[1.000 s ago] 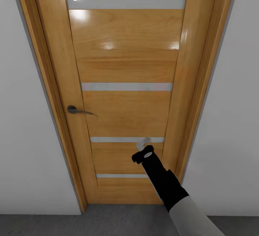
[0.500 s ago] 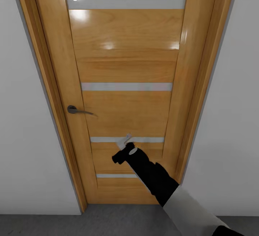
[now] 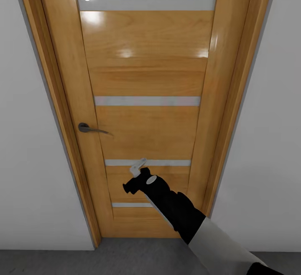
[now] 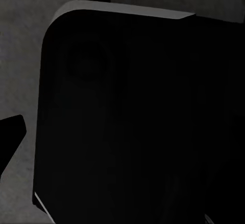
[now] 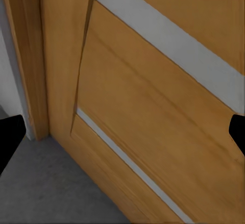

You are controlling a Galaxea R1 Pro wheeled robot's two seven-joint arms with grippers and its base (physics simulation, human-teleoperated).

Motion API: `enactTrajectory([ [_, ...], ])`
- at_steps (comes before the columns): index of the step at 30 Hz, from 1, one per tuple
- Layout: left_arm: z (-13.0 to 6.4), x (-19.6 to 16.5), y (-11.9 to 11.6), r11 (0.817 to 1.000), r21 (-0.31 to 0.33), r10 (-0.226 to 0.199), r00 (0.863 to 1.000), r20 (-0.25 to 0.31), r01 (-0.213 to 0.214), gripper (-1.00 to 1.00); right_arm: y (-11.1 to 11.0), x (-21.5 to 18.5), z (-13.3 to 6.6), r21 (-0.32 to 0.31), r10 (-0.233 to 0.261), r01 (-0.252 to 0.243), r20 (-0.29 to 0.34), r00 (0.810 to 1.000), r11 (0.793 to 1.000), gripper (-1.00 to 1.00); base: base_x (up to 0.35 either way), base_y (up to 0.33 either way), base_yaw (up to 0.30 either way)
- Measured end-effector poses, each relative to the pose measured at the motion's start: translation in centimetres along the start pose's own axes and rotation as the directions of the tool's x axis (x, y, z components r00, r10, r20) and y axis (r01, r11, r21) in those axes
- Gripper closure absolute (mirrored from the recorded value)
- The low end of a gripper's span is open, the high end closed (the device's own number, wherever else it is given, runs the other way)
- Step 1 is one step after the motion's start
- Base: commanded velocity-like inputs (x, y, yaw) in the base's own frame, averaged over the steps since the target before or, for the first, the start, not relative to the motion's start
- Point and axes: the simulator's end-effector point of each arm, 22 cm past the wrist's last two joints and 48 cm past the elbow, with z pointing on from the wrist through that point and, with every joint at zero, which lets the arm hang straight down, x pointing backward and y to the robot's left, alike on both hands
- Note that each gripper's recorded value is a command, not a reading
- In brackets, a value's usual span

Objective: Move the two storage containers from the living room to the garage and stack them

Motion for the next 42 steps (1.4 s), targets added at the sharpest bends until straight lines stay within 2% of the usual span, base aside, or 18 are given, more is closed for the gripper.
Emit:
enactTrajectory([
  [11, 0.0, -0.2, -0.1, 1.000, 0.003, -0.003, 1.000, 0.012, 0.003, -1.00, -1.0, -0.3, 0.0, 0.046, -0.005, 0.004, 0.016, 1.000, 0.999, -1.00, 0.031, 0.041, 0.000],
  [25, 0.0, -0.2, -0.1, 1.000, 0.006, -0.003, 1.000, 0.011, 0.003, -1.00, -0.2, -1.3, -0.1, 0.017, 0.001, -0.002, 0.056, 0.998, 1.000, -1.00, 0.141, 0.266, 0.000],
  [26, 0.0, -0.2, -0.1, 1.000, 0.006, -0.002, 1.000, 0.011, 0.002, -1.00, 0.2, -1.8, -0.2, 0.007, -0.005, 0.004, 0.078, 0.997, 1.000, -1.00, 0.108, 0.184, 0.000],
  [31, 0.0, -0.2, -0.1, 1.000, 0.006, -0.002, 1.000, 0.012, 0.002, -1.00, 0.8, -1.9, 0.0, 0.003, -0.031, 0.031, 0.090, 0.995, 1.000, -1.00, 0.034, 0.057, 0.000],
  [36, 0.0, -0.2, -0.1, 1.000, 0.006, -0.002, 1.000, 0.012, 0.002, -1.00, 0.0, -0.7, 0.8, 0.025, -0.028, 0.026, 0.083, 0.996, 0.999, -1.00, 0.156, 0.002, 0.000],
  [42, 0.0, -0.2, 0.0, 1.000, 0.005, -0.003, 1.000, 0.012, 0.003, -1.00, -0.8, -0.8, 1.0, 0.059, -0.063, 0.057, 0.104, 0.993, 0.997, -1.00, 0.317, 0.000, 0.000],
])
